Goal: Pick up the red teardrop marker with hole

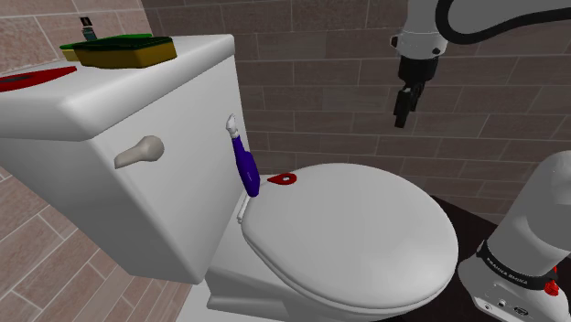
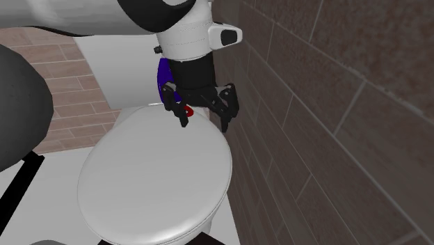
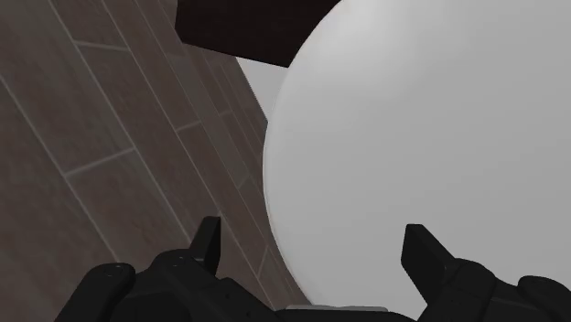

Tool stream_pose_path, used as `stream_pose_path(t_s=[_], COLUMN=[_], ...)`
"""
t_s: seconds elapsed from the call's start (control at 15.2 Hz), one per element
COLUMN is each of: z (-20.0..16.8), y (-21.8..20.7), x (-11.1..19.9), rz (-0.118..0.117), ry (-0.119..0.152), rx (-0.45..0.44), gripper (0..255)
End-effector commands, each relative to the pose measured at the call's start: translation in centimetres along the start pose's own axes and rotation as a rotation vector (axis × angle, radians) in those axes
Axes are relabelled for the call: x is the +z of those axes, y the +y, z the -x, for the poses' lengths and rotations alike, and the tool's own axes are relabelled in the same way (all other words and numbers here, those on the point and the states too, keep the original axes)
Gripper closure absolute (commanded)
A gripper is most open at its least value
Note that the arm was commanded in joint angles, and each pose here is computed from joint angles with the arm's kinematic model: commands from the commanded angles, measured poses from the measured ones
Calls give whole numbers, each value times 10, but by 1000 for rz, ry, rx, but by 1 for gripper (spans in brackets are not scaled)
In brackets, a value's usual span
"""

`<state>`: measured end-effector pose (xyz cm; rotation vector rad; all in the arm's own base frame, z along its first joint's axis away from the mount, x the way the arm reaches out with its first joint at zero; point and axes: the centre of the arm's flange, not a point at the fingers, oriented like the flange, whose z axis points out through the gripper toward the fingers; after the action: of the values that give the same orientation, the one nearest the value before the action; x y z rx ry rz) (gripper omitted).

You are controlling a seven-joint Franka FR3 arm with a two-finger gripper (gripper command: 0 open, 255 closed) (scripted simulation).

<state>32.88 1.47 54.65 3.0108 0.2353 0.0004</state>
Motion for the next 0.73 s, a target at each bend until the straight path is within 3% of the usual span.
stream_pose_path(t_s=[0.0, 0.66], z=[0, -114], y=[0, -48], x=[0, 49], rz=[0, -78], ry=[0, -39], rx=[0, -114], gripper=[0, 0])
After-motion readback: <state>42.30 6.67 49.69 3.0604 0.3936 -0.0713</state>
